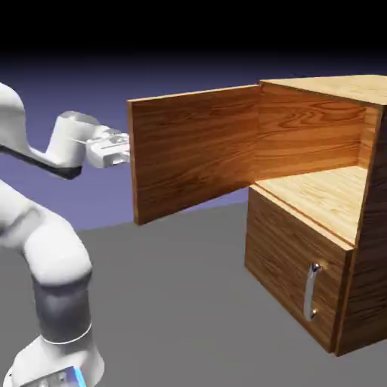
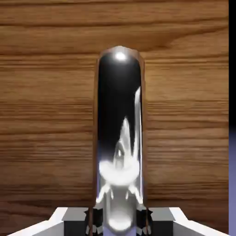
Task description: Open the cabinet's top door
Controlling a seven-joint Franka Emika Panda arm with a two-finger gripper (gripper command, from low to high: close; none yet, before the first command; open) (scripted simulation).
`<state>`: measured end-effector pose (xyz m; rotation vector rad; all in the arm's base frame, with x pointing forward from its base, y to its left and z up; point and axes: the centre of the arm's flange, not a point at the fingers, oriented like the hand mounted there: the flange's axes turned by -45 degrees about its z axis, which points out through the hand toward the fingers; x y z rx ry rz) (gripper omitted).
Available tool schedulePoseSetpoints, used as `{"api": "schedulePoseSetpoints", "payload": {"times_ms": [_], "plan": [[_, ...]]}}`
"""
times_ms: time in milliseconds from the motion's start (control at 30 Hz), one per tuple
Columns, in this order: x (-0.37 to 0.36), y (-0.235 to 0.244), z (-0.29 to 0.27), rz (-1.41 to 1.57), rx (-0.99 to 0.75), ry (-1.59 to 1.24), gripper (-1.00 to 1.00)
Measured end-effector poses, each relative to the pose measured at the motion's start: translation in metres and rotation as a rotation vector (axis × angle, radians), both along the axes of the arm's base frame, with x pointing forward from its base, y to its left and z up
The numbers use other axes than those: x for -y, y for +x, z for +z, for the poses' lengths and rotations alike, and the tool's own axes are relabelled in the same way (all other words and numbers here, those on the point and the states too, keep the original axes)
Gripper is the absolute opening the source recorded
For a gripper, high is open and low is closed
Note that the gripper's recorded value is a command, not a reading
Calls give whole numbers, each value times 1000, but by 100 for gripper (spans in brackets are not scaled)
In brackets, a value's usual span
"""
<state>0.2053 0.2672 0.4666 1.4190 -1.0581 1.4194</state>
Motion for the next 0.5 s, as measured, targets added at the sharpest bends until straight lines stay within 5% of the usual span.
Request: {"api": "schedulePoseSetpoints", "payload": {"times_ms": [500], "plan": [[-81, 16, 0, -212, -1, 0, -100]]}}
